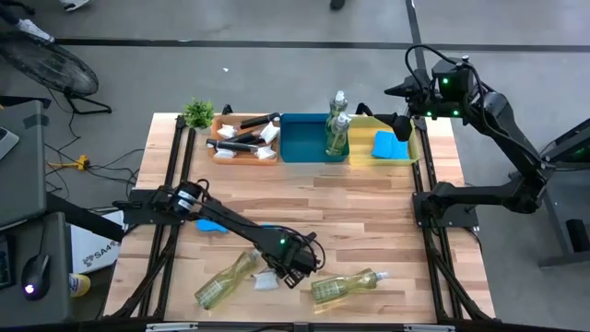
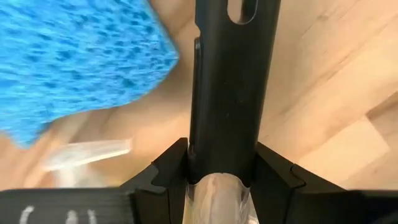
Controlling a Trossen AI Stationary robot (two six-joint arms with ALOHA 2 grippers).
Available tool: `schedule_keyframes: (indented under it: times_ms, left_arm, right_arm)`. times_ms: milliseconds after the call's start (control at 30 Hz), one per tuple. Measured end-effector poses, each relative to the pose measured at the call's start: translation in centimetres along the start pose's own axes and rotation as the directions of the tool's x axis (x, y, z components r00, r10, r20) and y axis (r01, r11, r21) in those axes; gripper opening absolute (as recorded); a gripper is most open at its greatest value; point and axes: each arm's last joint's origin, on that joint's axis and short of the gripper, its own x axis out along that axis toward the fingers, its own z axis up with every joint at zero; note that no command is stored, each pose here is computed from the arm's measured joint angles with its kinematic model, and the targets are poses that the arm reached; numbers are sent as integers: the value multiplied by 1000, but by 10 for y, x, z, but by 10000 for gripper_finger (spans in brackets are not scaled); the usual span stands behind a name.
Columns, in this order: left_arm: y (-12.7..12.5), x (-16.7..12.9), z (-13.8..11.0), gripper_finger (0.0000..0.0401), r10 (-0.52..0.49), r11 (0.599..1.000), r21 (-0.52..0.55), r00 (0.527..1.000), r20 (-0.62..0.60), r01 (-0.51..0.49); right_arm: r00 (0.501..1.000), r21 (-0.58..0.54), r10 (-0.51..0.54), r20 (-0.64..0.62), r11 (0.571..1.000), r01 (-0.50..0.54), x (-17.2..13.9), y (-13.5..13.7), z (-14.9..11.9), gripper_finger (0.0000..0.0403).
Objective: Pick & Place Kitchen Sink Supplies
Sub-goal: Put the cleaning brush into the orange bin
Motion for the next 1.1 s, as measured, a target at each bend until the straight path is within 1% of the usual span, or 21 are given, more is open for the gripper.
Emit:
schedule_keyframes:
  times_ms: [133, 200, 267, 367, 433, 567, 700, 800, 1000, 1100]
  left_arm:
    - [-1, -16, 6, 127, 0, 999, 44, 1000, 16, -1]
    - [2, -23, 10, 127, 26, 998, 65, 1000, 15, -27]
    - [4, -33, 14, 127, 30, 996, 88, 999, 14, -31]
    - [10, -47, 20, 127, 68, 990, 124, 998, 4, -68]
    - [13, -55, 25, 127, 80, 986, 143, 997, 14, -81]
    - [24, -77, 36, 127, 134, 974, 182, 990, 30, -137]
    - [38, -95, 52, 127, 187, 959, 201, 979, 77, -199]
    - [48, -105, 69, 127, 186, 951, 228, 975, 125, -210]
    - [76, -112, 104, 127, 228, 923, 276, 959, 167, -268]
    - [93, -116, 121, 127, 238, 918, 283, 957, 164, -277]
  right_arm:
    - [1000, 0, 0, -2, 1000, 0, 0, 0, 0, 385]
    - [1000, 0, 0, -2, 1000, 0, 0, 0, 0, 385]
    - [1000, 0, 0, -2, 1000, 0, 0, 0, 0, 385]
    - [1000, -5, 1, -3, 1000, -1, 0, 0, 0, 385]
    - [1000, -6, 1, -4, 1000, -1, 0, 0, 0, 385]
    - [1000, -4, 2, -9, 1000, -2, 0, 0, -1, 385]
    - [1000, -3, 2, -10, 1000, -2, 0, 0, -1, 385]
    - [1000, -3, 0, -10, 1000, 0, 0, 0, -1, 385]
    - [999, -2, -36, -17, 999, 36, 0, -1, -1, 385]
    - [998, -2, -61, -22, 998, 60, 0, -2, -1, 385]
